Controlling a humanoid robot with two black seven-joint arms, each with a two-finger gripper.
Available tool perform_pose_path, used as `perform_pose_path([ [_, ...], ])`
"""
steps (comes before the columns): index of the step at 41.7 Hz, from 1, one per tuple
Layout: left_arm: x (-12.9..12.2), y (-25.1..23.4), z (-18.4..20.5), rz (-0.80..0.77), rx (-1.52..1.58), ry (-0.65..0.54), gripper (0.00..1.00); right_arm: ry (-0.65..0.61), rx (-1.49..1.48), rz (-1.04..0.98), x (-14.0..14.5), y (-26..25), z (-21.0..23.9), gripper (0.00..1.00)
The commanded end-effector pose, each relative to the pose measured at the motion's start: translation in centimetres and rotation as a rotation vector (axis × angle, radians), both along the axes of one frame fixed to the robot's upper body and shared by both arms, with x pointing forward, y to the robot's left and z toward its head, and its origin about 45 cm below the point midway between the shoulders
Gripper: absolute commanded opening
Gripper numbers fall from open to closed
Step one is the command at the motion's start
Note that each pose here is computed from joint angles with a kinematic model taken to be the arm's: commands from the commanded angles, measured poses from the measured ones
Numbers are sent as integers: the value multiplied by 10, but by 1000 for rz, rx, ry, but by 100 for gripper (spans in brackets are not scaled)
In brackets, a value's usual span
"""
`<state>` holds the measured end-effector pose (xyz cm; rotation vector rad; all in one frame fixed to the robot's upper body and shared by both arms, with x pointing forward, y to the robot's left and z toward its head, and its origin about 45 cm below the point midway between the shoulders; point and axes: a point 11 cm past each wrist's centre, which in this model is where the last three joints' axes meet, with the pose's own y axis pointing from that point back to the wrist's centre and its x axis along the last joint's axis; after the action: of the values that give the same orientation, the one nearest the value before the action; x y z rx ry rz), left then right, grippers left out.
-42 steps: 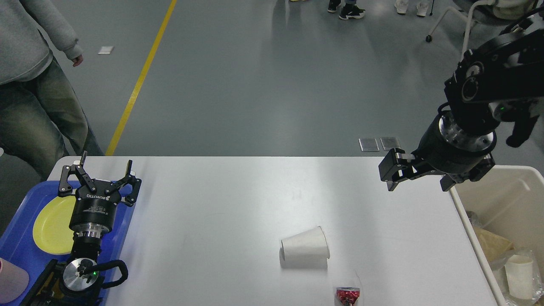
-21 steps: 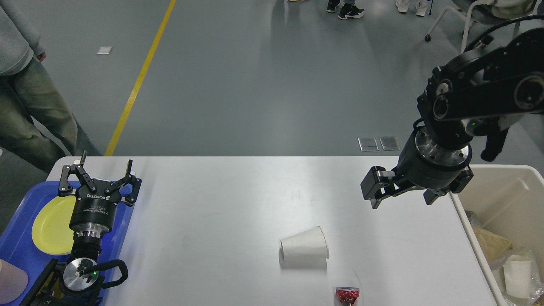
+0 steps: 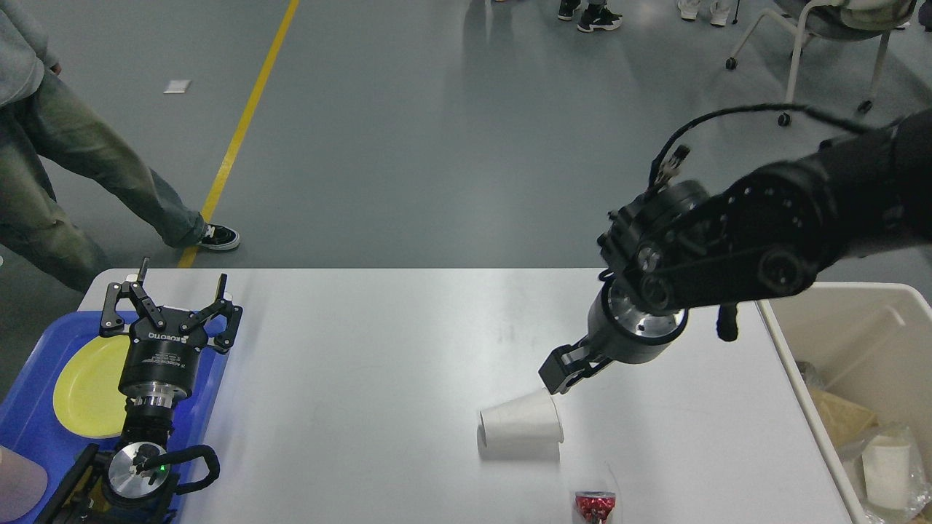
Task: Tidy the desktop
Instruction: 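Raise the right gripper out of the bin toward the lying white cup, then grasp the lying white paper cup with the right gripper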
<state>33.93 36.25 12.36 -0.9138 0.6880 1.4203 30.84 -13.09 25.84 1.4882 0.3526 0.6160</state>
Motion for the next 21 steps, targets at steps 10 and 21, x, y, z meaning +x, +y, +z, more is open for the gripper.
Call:
perform_pose_path([
  [10, 0, 0, 0, -1, 0, 0, 96, -39, -16, 456, -18, 42, -58, 98],
  [21, 0, 0, 0, -1, 0, 0, 96, -145, -24, 771, -28, 79, -128, 98],
])
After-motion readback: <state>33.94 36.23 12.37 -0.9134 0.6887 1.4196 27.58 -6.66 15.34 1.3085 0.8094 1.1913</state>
